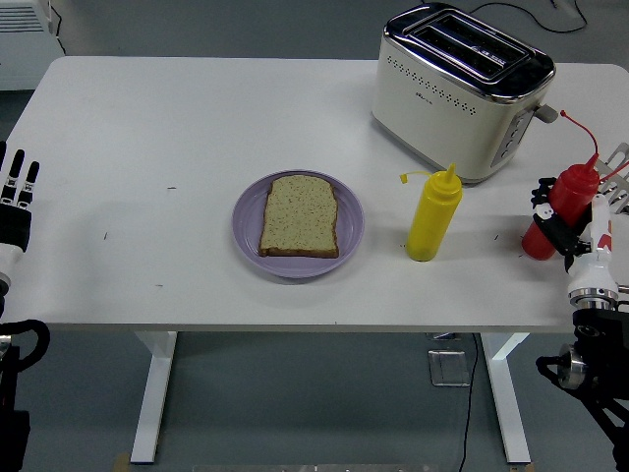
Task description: Pick up the cup,pour liquid into bread,place the cup on the desk
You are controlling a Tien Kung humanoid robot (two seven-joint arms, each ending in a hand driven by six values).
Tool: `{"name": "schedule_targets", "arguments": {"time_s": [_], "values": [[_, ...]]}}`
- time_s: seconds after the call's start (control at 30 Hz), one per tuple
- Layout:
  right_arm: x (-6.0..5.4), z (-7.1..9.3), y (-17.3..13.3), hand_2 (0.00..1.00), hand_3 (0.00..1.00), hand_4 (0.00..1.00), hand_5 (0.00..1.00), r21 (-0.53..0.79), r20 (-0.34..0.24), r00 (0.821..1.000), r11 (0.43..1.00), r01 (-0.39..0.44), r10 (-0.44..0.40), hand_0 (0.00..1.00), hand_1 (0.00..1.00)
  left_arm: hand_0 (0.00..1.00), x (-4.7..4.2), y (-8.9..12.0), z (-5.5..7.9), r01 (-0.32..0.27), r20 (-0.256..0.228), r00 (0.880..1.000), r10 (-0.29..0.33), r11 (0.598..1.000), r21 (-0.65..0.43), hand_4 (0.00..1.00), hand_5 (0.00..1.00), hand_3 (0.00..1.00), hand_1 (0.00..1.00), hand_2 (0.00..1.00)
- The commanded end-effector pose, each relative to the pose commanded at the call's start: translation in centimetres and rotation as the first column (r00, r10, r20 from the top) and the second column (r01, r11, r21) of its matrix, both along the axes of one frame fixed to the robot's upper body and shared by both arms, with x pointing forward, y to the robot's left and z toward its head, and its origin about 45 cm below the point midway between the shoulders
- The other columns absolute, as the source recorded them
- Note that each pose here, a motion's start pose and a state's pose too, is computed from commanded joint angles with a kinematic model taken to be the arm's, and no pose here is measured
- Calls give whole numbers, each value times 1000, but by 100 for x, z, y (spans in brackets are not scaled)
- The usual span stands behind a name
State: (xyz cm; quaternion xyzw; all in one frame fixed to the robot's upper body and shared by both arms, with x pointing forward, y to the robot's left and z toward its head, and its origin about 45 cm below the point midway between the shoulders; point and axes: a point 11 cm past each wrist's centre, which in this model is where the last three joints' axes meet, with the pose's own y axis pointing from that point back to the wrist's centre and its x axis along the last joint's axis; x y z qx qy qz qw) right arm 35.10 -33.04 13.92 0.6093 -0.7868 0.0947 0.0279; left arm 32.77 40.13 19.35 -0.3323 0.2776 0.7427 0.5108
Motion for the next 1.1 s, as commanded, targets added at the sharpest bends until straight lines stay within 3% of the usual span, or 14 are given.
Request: {"name": "schedule_targets", "arguments": {"time_s": [0.1, 0.13, 0.3, 0.33, 0.5, 0.53, 0.9, 1.1], "values": [[-19, -18, 2, 496, 501, 507, 188, -9, -4, 1000, 1000, -2, 2, 639, 523, 785, 2, 0, 4, 0, 1, 1000, 0, 1000, 0, 510, 998, 694, 737, 737], [-24, -22, 0, 561, 548, 530, 181, -10, -6, 1000, 1000, -2, 2, 694, 594, 785, 3, 2, 8, 0, 2, 1000, 0, 1000, 0, 509, 998, 694, 737, 737], [-36, -12, -20, 561, 548, 530, 181, -17, -1, 1000, 1000, -3, 3, 694, 594, 785, 10, 16, 29, -4, 8, 1000, 4, 1000, 1, 509, 998, 694, 737, 737], [-39, -1, -24, 689, 730, 613, 195, -20, 3, 1000, 1000, -6, 6, 779, 684, 785, 11, 20, 34, -5, 10, 1000, 5, 1000, 1, 509, 998, 694, 737, 737], [-43, 36, -11, 689, 730, 613, 195, -43, 15, 999, 999, -29, 29, 779, 684, 785, 10, 32, 42, -9, 12, 1000, 9, 1000, 1, 509, 998, 694, 737, 737], [-41, 40, -7, 921, 972, 741, 203, -44, 16, 999, 999, -31, 32, 913, 841, 785, 11, 32, 43, -9, 12, 1000, 9, 1000, 1, 509, 998, 694, 737, 737], [-58, -20, -63, 973, 998, 768, 182, -27, -34, 999, 999, -31, 30, 945, 874, 785, 16, 28, 49, -8, 14, 1000, 8, 1000, 0, 509, 998, 694, 736, 737], [-96, -7, -110, 989, 998, 794, 179, -9, -28, 999, 1000, -16, 15, 966, 888, 785, 19, 30, 56, -9, 16, 1000, 9, 1000, 1, 509, 998, 693, 737, 737]]}}
